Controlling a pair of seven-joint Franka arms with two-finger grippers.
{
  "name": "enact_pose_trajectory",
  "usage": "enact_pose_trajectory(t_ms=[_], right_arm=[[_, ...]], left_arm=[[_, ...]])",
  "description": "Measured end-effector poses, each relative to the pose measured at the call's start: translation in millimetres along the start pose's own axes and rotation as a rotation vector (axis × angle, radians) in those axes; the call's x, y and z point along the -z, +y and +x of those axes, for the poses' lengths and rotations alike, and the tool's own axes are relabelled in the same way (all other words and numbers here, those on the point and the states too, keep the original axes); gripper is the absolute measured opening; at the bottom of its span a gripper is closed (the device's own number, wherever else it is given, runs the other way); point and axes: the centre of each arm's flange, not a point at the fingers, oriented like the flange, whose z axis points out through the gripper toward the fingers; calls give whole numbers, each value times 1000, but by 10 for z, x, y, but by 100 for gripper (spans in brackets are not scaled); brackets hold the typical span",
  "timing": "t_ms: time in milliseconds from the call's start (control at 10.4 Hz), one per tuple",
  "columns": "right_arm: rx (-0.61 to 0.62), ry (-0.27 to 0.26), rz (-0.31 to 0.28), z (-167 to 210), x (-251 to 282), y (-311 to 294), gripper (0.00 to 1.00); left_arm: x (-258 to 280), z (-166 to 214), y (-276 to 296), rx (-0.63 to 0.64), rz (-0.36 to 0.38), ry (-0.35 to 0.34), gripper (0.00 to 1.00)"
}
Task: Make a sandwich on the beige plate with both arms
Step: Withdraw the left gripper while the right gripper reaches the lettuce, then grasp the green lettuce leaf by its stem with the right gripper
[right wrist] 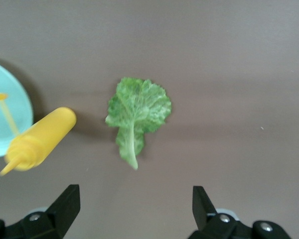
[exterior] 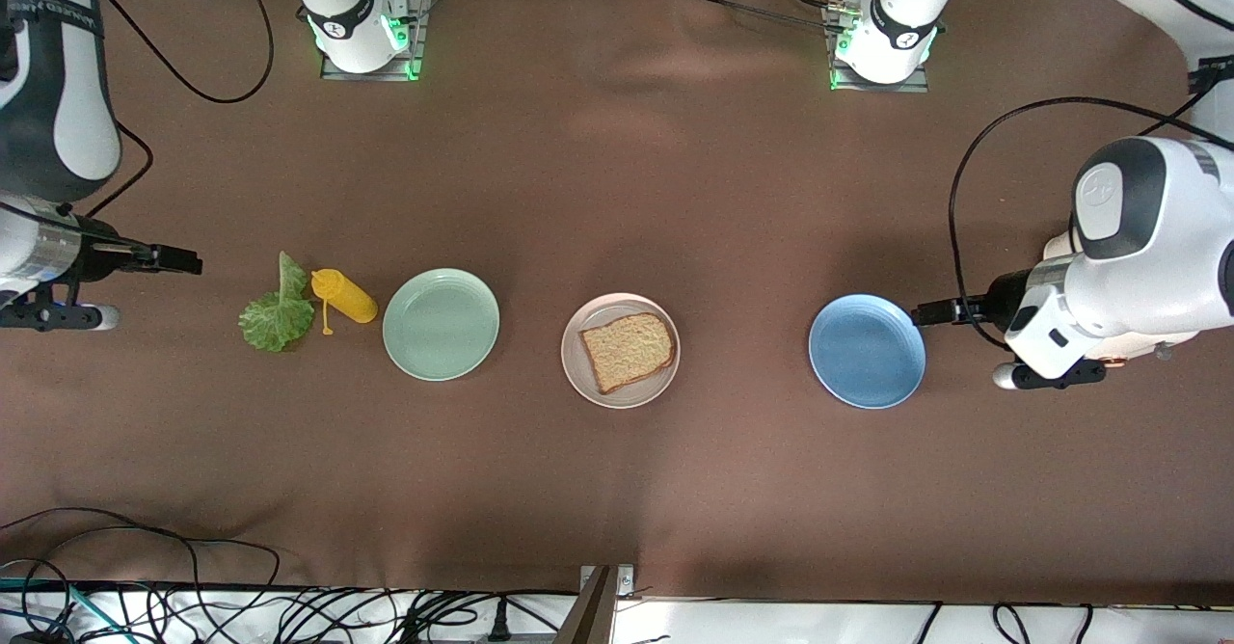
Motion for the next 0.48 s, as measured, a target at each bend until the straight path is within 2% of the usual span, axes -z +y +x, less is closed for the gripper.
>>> enact_pose_trajectory(t_ms=[96, 289, 481], right_arm=[[0, 0, 0, -17, -244, -1, 100], [-17, 5, -3, -86, -608, 75, 100], [-29, 59, -12, -168, -1116, 115, 100]], left_arm=[[184, -104, -12, -7, 35, 10, 100], [503, -272, -91, -1, 59, 38, 100], [770, -429, -284, 20, 95, 64, 100]])
